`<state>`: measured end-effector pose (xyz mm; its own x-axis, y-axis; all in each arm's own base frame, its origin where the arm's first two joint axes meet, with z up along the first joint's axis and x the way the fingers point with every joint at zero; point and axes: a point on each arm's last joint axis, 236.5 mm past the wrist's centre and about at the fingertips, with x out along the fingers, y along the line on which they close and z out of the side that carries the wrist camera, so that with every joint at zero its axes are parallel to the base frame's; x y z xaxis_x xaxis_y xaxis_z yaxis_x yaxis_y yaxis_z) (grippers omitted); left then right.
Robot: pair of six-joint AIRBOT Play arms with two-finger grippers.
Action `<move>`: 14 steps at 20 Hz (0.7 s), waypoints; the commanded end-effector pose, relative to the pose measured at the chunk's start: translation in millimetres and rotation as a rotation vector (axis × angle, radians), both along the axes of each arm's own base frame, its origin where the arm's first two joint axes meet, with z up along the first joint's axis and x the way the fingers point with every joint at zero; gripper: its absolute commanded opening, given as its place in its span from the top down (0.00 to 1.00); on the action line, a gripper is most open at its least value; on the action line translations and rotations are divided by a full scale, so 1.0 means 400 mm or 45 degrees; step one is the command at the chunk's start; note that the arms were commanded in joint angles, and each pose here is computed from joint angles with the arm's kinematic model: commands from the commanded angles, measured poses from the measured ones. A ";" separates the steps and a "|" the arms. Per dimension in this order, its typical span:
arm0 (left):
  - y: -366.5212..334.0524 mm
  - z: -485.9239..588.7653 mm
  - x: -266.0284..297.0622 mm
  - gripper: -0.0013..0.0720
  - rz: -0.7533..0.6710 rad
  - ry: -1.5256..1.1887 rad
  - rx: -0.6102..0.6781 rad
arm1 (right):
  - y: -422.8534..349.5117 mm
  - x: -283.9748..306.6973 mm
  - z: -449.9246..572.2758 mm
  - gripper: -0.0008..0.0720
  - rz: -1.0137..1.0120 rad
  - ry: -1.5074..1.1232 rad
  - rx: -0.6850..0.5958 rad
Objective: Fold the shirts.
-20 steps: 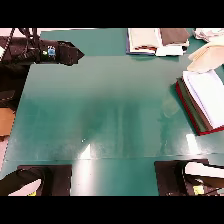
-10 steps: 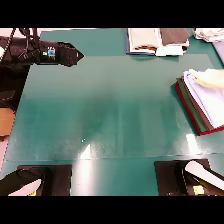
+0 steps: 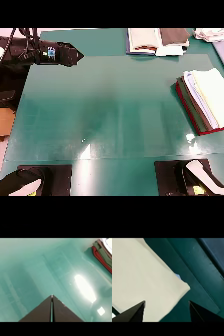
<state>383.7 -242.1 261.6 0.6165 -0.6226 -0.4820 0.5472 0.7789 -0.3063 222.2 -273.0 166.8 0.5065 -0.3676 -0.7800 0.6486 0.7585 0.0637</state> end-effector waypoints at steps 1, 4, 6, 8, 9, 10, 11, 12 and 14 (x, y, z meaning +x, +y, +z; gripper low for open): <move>0.000 0.000 0.000 0.95 0.000 0.001 -0.001 | 0.111 0.144 0.140 0.13 0.151 -0.369 0.062; 0.000 0.002 0.002 0.95 0.003 -0.005 -0.003 | 0.367 0.297 0.193 0.13 0.516 -0.538 0.231; 0.000 0.001 0.001 0.95 0.002 -0.002 -0.002 | 0.541 0.352 0.177 0.14 0.757 -0.513 0.283; 0.000 0.002 0.001 0.95 0.002 -0.002 -0.004 | 0.695 0.379 0.161 0.14 0.964 -0.486 0.301; -0.001 0.003 0.001 0.95 0.002 -0.003 -0.005 | 0.766 0.387 0.153 0.15 1.061 -0.470 0.301; -0.001 0.003 0.001 0.95 0.002 -0.003 -0.006 | 0.828 0.390 0.147 0.22 1.142 -0.459 0.310; -0.001 0.003 0.001 0.95 0.001 -0.002 -0.008 | 0.888 0.389 0.138 0.39 1.221 -0.444 0.317; -0.003 0.003 0.000 0.95 0.000 0.000 -0.011 | 0.944 0.386 0.129 0.57 1.293 -0.430 0.331; -0.003 0.004 0.000 0.95 -0.001 0.000 -0.012 | 1.031 0.370 0.111 0.95 1.403 -0.399 0.366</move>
